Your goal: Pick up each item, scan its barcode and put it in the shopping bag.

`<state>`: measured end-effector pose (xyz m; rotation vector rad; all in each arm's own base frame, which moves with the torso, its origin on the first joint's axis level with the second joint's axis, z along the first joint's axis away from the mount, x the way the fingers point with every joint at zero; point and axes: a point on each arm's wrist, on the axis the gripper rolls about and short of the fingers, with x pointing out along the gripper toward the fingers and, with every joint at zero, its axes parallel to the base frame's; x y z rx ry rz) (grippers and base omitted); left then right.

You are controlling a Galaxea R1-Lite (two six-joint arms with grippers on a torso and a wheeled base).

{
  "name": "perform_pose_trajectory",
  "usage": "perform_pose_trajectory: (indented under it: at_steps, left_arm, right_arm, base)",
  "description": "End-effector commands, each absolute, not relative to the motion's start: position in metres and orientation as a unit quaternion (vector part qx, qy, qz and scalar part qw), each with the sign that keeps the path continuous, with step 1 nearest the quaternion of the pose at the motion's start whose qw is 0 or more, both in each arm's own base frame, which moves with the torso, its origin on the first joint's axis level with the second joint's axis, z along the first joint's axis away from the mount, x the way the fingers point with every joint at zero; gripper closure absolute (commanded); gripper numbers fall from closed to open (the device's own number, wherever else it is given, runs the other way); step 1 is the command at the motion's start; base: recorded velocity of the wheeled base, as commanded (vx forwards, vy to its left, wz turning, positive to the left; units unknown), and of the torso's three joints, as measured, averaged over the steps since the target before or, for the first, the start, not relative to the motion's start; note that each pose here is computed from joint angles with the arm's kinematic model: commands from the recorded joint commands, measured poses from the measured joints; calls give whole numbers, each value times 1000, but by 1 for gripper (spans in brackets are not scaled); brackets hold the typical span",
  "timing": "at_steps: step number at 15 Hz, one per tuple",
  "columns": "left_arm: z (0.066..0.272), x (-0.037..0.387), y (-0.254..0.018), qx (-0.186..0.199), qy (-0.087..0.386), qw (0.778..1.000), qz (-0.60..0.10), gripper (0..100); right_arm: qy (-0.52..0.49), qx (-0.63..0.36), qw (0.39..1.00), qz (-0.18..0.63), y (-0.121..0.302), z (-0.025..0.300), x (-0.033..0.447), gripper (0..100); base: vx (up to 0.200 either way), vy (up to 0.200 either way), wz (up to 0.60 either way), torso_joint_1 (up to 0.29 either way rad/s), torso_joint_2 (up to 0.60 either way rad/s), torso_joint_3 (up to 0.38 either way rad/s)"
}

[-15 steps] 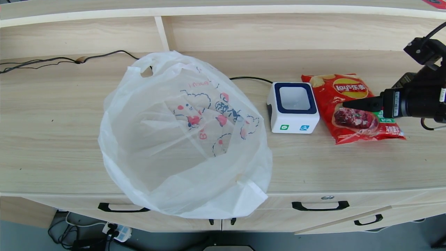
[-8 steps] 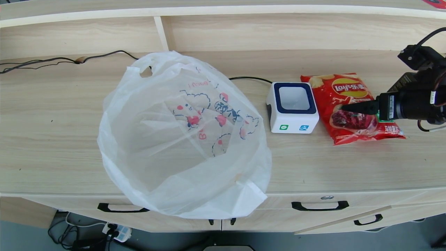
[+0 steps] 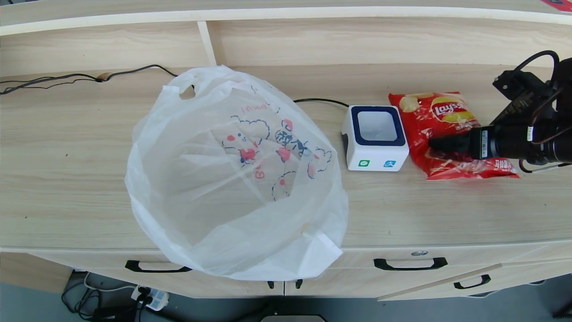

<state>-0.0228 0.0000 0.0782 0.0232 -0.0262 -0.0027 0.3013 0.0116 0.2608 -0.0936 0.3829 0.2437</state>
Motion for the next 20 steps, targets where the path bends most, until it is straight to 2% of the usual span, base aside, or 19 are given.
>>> perform_pose_trajectory:
  at_steps: [1, 4, 8, 12, 15, 17, 19, 20]
  left_arm:
    - [78, -23, 0, 12, -12, 1000, -1, 0]
    - [78, -23, 0, 11, -12, 1000, -1, 0]
    - [78, -23, 0, 10, -12, 1000, -1, 0]
    - [78, -23, 0, 10, -10, 1000, -1, 0]
    - [78, -23, 0, 10, -11, 1000, -1, 0]
    - [78, -23, 0, 11, -9, 1000, -1, 0]
    - [78, -23, 0, 11, -9, 1000, -1, 0]
    - [78, -23, 0, 11, -9, 1000, -2, 0]
  right_arm:
    - [198, -50, 971, 126, 14, 253, 306, 100]
    - [191, -52, 972, 126, 14, 248, 302, 100]
    - [145, -53, 979, 132, 17, 265, 282, 100]
    - [72, -11, 986, 147, 25, 301, 211, 100]
    - [44, 14, 986, 160, 23, 300, 156, 100]
    - [35, 85, 973, 212, 32, 295, 118, 100]
    - [28, 159, 939, 304, 38, 284, 75, 100]
    - [25, 161, 930, 329, 36, 278, 62, 100]
  base:
    - [0, 0, 0, 0, 0, 0]
    - [0, 0, 0, 0, 0, 0]
    - [0, 0, 0, 0, 0, 0]
    - [0, 0, 0, 0, 0, 0]
    - [0, 0, 0, 0, 0, 0]
    - [0, 0, 0, 0, 0, 0]
    - [0, 0, 0, 0, 0, 0]
    - [0, 0, 0, 0, 0, 0]
